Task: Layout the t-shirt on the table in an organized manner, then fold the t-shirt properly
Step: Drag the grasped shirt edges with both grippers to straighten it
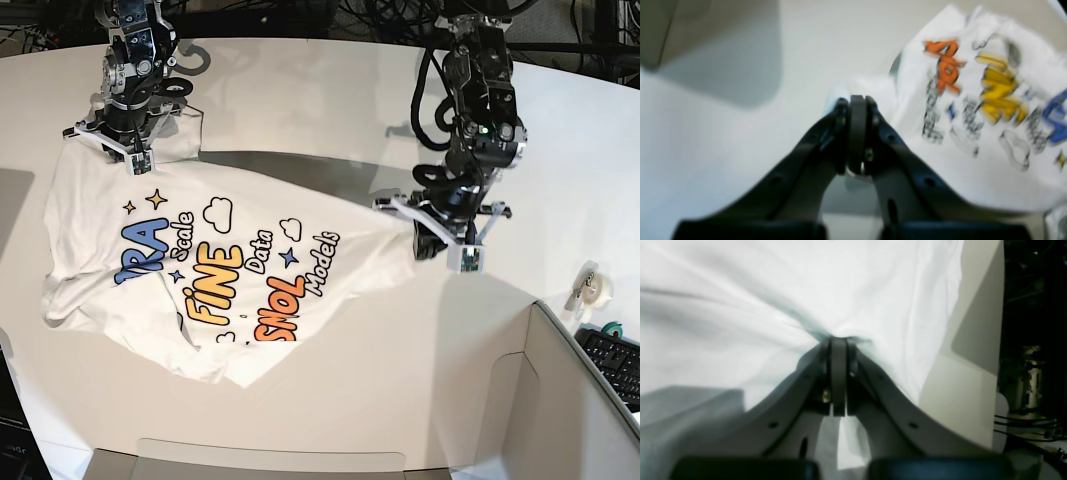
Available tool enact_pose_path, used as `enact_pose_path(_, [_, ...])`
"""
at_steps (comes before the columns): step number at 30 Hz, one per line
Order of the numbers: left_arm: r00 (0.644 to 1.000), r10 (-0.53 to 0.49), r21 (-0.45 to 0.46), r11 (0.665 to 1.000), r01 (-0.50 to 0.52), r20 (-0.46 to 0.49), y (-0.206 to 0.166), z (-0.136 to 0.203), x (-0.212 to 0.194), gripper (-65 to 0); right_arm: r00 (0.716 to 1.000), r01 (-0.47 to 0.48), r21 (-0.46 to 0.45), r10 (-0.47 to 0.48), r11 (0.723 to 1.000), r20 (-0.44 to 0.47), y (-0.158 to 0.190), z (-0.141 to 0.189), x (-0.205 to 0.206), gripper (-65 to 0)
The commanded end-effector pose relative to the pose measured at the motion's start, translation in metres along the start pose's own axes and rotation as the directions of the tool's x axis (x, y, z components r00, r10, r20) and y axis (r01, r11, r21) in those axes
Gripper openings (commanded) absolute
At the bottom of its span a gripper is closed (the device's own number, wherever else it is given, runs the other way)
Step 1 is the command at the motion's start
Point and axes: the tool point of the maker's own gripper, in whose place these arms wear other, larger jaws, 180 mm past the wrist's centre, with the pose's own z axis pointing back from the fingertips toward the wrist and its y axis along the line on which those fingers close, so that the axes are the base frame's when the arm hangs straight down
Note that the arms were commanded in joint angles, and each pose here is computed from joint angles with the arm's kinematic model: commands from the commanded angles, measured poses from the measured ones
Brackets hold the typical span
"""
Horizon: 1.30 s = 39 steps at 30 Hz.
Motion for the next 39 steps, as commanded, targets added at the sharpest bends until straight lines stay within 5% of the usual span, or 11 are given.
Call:
enact_pose_path(1, [1.000, -0.007, 0.001, 1.000, 0.007, 0.026, 0.001, 0.005, 0.002, -64.7, 0.998, -0.021, 0.022, 0.022, 1.000, -0.063, -0.001, -0.001, -0.016, -65.0])
enact_pose_path(20, [0.985, 0.031, 0.018, 0.999, -0.028, -0.168, 0.003, 0.033, -0.095, -63.7, 0.977, -0.211, -0.064, 0.208, 0.975, -0.050, -0.056, -0.009, -0.019, -65.0])
enact_pose_path(26, [0.973, -0.040, 0.005, 0.999, 0.042, -0.227, 0.008, 0.036, -0.105, -43.4, 0.980, -0.200, -0.089, 0.201, 0.976, 0.002, -0.065, 0.002, 0.003, -65.0])
enact_pose_path(32, [0.970, -0.051, 0.014, 0.998, 0.056, -0.236, 0.014, 0.037, -0.102, -42.6, 0.987, -0.161, -0.117, 0.163, 0.980, 0.007, -0.076, 0.021, 0.021, -45.3])
enact_pose_path(39, [0.966, -0.126, 0.019, 0.991, 0.134, -0.225, 0.028, 0.038, -0.091, -42.4, 0.979, -0.194, -0.243, 0.204, 0.951, 0.017, -0.098, 0.037, 0.036, -43.1])
